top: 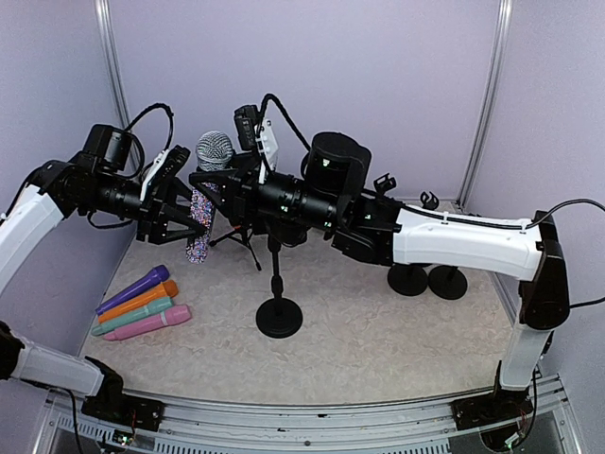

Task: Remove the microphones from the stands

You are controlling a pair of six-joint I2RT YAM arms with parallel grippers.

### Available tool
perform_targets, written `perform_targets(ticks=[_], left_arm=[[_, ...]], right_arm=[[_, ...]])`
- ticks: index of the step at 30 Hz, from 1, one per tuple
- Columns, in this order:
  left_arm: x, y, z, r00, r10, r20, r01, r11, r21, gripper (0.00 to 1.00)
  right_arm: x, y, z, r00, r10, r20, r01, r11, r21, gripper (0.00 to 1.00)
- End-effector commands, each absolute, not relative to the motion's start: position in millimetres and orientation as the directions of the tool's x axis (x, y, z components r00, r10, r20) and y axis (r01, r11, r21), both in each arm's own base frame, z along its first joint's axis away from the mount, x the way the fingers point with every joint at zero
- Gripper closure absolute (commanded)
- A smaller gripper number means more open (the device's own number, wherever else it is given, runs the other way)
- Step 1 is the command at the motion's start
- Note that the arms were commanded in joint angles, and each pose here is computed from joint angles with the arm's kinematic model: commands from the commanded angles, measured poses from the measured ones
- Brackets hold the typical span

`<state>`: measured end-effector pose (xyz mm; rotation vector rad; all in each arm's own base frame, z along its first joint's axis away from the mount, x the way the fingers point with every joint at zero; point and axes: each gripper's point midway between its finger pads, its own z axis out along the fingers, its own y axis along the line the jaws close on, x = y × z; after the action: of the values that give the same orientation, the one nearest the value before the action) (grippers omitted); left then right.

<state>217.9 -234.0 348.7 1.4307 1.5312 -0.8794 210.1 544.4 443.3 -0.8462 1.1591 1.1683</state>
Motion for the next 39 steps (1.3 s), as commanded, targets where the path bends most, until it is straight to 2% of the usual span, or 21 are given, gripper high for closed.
perform_targets(ticks=[1,3,6,8,9,12,16,20,28,30,32,34,39], left_arm=[[223.8,-230.6,334.9,-0.037,0.417,-0.908,0.994,0.112,0.011,0.60],[228.3,-225.3,327.5,-0.052,0.433,-0.900,0.991,0.132,0.007,0.67],[238.1,-210.5,313.5,-0.079,0.470,-0.879,0.982,0.188,0.012,0.72],[244.1,-197.1,299.3,-0.095,0.507,-0.857,0.972,0.233,0.030,0.73],[246.3,-190.3,289.1,-0.106,0.533,-0.840,0.966,0.256,0.041,0.73],[254.5,-163.1,252.6,-0.177,0.602,-0.779,0.932,0.356,0.064,0.73],[247.1,-137.7,187.6,-0.255,0.695,-0.672,0.903,0.419,0.091,0.73],[237.8,-115.9,136.2,-0.316,0.756,-0.574,0.882,0.457,0.116,0.73],[231.9,-84.7,78.3,-0.381,0.818,-0.430,0.851,0.492,0.182,0.70],[232.6,-78.3,68.7,-0.396,0.826,-0.402,0.842,0.501,0.200,0.66],[231.9,-74.8,60.8,-0.406,0.830,-0.384,0.838,0.505,0.206,0.54],[231.7,-71.5,53.1,-0.418,0.830,-0.369,0.832,0.513,0.211,0.48],[229.2,-69.0,41.7,-0.458,0.815,-0.354,0.818,0.543,0.191,0.39]], right_arm=[[199.6,542.3,473.4,0.018,0.317,-0.948,-0.979,0.198,0.047,0.77],[199.7,539.1,475.1,0.027,0.304,-0.952,-0.977,0.210,0.039,0.59],[203.3,528.3,481.8,0.054,0.285,-0.957,-0.966,0.259,0.023,0.25],[205.7,516.9,486.6,0.079,0.265,-0.961,-0.953,0.303,0.005,0.11],[205.3,506.7,494.9,0.091,0.265,-0.960,-0.946,0.323,-0.001,0.09],[205.4,478.5,505.0,0.123,0.256,-0.959,-0.921,0.390,-0.014,0.08],[207.5,442.6,499.5,0.138,0.227,-0.964,-0.885,0.466,-0.017,0.08],[214.9,411.1,473.5,0.112,0.185,-0.976,-0.837,0.547,0.007,0.11],[222.1,359.8,409.8,-0.002,0.154,-0.988,-0.760,0.642,0.102,0.16],[221.6,351.2,396.6,-0.027,0.150,-0.988,-0.747,0.654,0.120,0.16],[220.6,346.0,382.7,-0.050,0.138,-0.989,-0.741,0.659,0.129,0.15],[220.4,343.8,366.1,-0.073,0.112,-0.991,-0.737,0.664,0.129,0.14],[220.7,332.6,319.3,-0.114,0.064,-0.991,-0.709,0.694,0.127,0.15]])
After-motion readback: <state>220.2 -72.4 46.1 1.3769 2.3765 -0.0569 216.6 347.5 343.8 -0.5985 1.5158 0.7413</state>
